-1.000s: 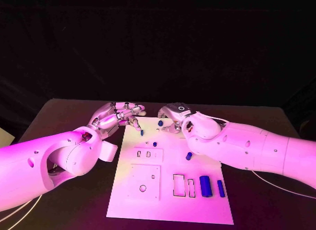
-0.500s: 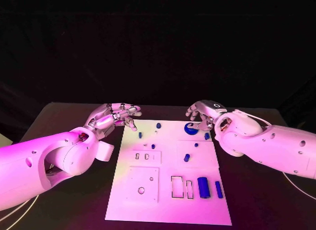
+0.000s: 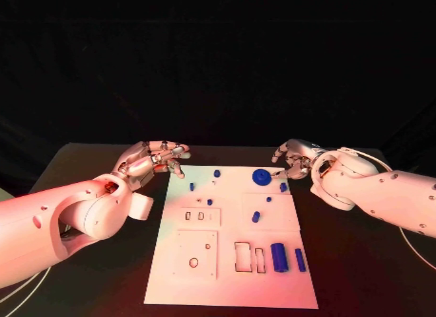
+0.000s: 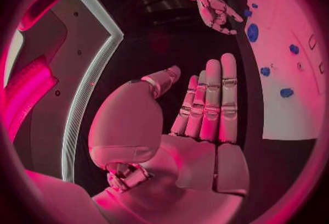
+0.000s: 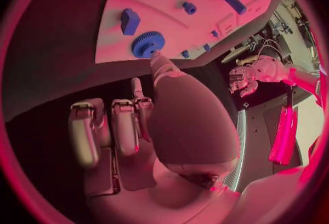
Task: Assemble the parts on the task board
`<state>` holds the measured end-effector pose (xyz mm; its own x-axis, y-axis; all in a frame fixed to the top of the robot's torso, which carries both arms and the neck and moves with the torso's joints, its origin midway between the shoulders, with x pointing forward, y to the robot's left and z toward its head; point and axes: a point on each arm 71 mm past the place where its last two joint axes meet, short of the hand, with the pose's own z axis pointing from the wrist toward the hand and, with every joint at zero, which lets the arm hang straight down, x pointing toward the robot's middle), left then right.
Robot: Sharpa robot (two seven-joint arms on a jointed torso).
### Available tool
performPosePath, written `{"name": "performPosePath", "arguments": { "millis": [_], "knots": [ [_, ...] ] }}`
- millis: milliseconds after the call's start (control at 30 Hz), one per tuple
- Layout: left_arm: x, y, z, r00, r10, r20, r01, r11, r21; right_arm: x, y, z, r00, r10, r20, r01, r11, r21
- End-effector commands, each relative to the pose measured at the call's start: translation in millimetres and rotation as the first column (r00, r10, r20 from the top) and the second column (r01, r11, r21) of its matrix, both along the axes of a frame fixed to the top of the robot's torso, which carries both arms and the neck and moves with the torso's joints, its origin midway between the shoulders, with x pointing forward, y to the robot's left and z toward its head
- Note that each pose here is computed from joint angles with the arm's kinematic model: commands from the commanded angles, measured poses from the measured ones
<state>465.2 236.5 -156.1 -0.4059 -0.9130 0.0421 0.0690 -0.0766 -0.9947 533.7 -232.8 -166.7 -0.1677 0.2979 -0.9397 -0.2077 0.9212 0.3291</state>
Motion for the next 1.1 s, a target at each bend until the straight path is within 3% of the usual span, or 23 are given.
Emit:
{"name": "performPosePath", "arguments": {
  "millis": [33, 333, 1100],
  "knots": [
    [0.3, -0.4, 1.7, 1.0, -0.017, 0.011, 0.017, 1.0, -0.018, 2.6, 0, -7.1, 0.994, -0.028, -0.106, 0.031, 0.999, 0.026],
    [3.2, 6.7, 0.8, 1.0, 0.003, 0.013, -0.003, 1.0, -0.011, 5.4, 10, -9.2, 0.991, -0.037, -0.129, 0.043, 0.998, 0.048],
    [6.5, 12.4, -0.5, 1.0, 0.02, 0.006, -0.02, 1.0, -0.013, 9.5, 31, -21.4, 0.993, -0.021, -0.112, 0.02, 1.0, -0.005]
  ]
}}
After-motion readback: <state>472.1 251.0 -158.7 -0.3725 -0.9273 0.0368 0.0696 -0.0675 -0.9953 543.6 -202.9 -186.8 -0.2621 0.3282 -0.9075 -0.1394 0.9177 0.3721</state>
